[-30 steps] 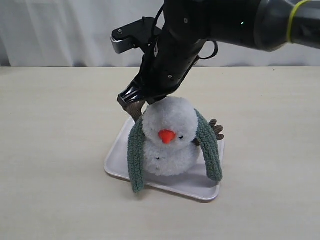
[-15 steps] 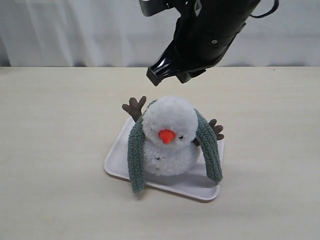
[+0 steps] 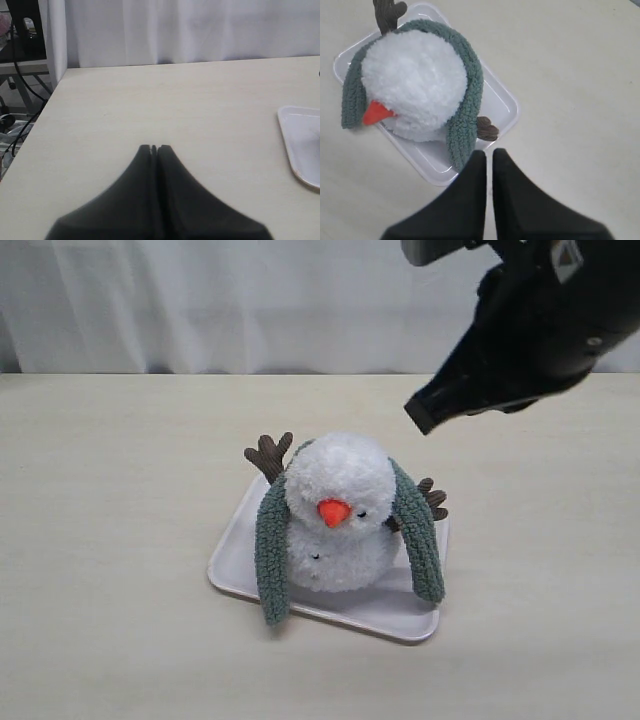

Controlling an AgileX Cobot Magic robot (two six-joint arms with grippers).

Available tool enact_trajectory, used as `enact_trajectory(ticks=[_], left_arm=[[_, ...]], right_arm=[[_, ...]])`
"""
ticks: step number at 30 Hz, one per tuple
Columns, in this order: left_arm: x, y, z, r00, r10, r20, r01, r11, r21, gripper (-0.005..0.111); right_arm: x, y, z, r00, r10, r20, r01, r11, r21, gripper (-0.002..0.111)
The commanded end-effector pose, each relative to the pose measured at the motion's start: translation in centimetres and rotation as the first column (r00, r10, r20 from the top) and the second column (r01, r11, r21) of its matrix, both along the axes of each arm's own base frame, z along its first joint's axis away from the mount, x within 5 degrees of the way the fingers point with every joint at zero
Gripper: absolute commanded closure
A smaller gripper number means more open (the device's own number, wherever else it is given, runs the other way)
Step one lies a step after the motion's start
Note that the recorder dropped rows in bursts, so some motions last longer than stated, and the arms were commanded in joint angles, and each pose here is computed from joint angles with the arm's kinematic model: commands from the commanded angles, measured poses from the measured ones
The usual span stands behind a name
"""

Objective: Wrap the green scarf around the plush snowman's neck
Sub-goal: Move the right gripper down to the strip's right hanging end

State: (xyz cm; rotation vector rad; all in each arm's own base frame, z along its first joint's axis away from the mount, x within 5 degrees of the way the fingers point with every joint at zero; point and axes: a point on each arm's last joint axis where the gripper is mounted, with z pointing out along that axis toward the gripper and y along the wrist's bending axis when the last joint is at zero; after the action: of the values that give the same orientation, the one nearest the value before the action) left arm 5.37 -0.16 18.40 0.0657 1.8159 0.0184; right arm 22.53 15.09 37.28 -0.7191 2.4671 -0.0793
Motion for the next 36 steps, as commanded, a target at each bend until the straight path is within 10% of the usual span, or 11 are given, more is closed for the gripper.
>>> enact_trajectory(ticks=[1,11,18,36], left_arm=[[0.0,0.0,0.0,1.000,0.006,0.010,-0.006,1.000,-0.010,0.107],[0.0,0.0,0.0,1.000,0.006,0.010,-0.006,1.000,-0.010,0.107],[0.0,0.0,0.0,1.000,0.006,0.010,-0.006,1.000,-0.012,0.107],[0.0,0.0,0.0,1.000,0.006,0.010,-0.006,1.000,-0.012,0.107]], right_arm=[[-2.1,-1.8,-1.1,0.999,-0.034,0.029,0.033,0.998,0.046,0.099],[-4.6,-4.3,-8.0,0.993,-0.071,-0.092,0.082,0.990,0.117,0.049],[-4.7,-3.0,-13.9,0.998,-0.010,-0.063,0.027,0.962,0.271,0.047],[0.0,-1.7,-19.0,1.000,0.021,0.016,-0.024,0.973,0.231,0.047]])
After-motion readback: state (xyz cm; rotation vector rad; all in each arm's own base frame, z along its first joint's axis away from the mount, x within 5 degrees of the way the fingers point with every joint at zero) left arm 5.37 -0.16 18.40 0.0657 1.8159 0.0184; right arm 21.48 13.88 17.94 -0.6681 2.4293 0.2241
